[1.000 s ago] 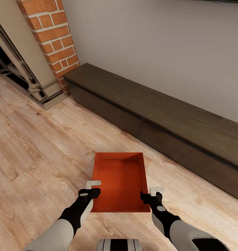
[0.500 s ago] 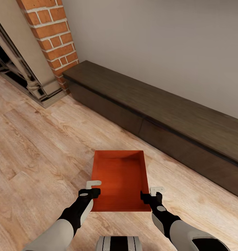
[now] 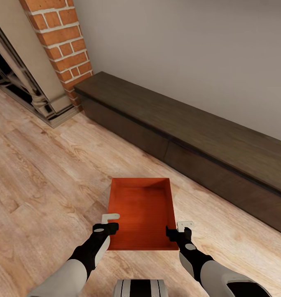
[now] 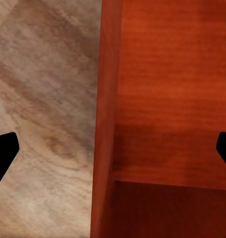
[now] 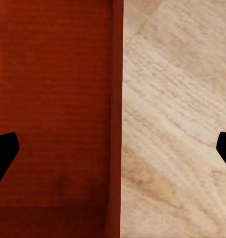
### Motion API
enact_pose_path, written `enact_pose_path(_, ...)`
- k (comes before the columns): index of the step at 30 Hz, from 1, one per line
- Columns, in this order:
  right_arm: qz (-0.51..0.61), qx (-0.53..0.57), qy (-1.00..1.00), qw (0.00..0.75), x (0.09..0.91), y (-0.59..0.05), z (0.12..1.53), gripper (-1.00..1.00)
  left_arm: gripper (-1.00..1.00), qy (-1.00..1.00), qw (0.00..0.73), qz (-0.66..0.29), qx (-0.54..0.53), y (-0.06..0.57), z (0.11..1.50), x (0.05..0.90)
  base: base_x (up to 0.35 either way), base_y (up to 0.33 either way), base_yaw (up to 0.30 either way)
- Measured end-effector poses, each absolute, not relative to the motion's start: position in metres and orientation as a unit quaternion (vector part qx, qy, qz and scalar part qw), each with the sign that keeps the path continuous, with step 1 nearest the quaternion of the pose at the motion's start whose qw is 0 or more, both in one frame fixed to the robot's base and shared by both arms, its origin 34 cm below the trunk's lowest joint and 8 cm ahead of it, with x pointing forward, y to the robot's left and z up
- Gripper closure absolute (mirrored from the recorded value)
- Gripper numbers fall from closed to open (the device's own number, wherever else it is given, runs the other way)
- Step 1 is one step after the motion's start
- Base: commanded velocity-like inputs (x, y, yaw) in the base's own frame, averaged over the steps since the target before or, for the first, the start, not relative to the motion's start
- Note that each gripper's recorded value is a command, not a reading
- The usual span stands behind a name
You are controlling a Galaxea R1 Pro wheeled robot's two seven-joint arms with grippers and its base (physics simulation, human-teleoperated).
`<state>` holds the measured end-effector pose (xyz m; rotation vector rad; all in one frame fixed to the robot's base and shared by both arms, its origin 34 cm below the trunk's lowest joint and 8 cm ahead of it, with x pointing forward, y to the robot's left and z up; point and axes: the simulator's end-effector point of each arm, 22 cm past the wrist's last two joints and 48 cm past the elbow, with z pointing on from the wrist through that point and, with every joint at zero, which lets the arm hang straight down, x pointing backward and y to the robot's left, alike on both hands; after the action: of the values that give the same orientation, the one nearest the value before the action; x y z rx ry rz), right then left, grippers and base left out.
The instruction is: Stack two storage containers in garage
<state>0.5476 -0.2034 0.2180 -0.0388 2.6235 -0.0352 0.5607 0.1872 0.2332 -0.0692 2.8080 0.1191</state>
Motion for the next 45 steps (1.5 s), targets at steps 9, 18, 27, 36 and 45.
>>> enact_pose_path(9,-0.013,-0.014,0.967,0.256,0.544,-0.203,0.203,-1.00,-1.00,0.985,0.164,0.043,-0.025,0.189,0.218,0.558,0.000,0.000,0.000)
enact_pose_path(18,-0.013,-0.014,0.966,0.256,0.544,-0.203,0.199,-1.00,-1.00,0.985,0.164,0.044,-0.024,0.190,0.214,0.557,0.000,0.000,0.000)
enact_pose_path(27,-0.013,-0.014,0.966,0.257,0.544,-0.203,0.199,-1.00,-1.00,0.985,0.163,0.044,-0.024,0.190,0.213,0.556,0.000,0.000,0.000)
enact_pose_path(36,-0.013,-0.014,0.966,0.257,0.544,-0.203,0.199,-1.00,-1.00,0.985,0.163,0.045,-0.023,0.190,0.213,0.555,0.000,0.000,0.000)
enact_pose_path(45,-0.013,-0.014,0.966,0.257,0.544,-0.203,0.199,-1.00,-1.00,0.986,0.161,0.046,-0.022,0.191,0.212,0.554,0.000,0.000,0.000)
